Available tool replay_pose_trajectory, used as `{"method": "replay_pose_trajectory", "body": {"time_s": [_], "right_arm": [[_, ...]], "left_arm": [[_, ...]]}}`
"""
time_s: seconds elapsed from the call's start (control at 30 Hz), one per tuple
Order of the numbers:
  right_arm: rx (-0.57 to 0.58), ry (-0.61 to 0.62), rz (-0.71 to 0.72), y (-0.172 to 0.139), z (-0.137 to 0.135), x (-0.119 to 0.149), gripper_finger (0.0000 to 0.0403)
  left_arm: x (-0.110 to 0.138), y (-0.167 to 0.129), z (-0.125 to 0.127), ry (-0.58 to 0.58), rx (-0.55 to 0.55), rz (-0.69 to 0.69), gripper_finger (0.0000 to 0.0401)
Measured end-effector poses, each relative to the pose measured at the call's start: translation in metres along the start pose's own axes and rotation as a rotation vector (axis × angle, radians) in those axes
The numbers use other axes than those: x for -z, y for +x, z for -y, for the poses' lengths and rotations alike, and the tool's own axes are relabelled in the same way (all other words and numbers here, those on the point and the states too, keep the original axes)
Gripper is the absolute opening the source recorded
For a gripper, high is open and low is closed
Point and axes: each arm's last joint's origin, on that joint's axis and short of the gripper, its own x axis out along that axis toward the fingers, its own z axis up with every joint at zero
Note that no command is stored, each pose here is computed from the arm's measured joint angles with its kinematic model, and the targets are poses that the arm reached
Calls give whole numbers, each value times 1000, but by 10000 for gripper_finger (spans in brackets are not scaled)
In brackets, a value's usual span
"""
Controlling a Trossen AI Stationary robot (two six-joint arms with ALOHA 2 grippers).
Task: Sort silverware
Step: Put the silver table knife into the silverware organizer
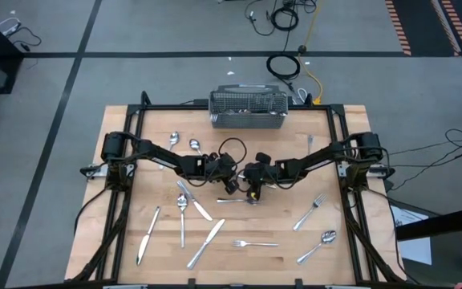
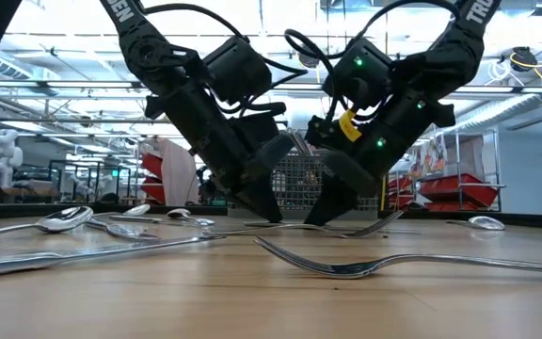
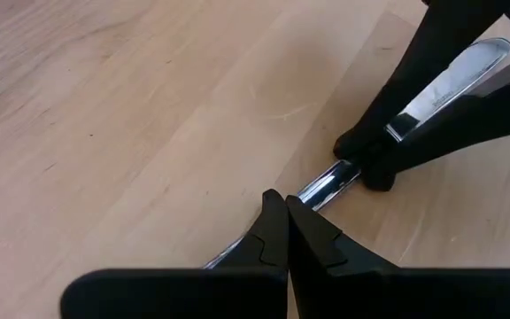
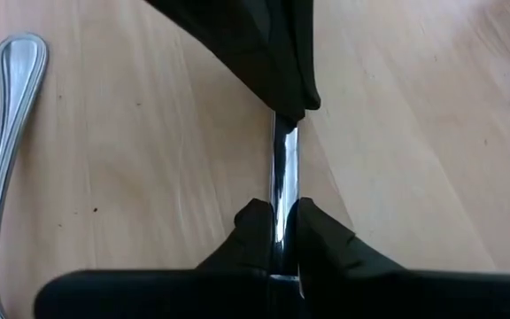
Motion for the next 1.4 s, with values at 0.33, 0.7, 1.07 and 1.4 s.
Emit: {"method": "replay_pose_trajectory", "body": {"time_s": [0.33, 0.7, 1.07, 1.4], "right_arm": [[-43, 7, 22, -18, -4, -10, 16], [65, 10, -35, -53, 9, -25, 6], [160, 9, -39, -90, 18, -37, 2], [282, 48, -56, -152, 38, -30, 1]], "left_arm": [[-52, -64, 9, 168, 57, 187, 11], [-80, -116, -7, 362, -39, 338, 14], [-70, -67, -12, 431, 352, 168, 6], [-41, -25, -16, 429, 346, -18, 2]]}}
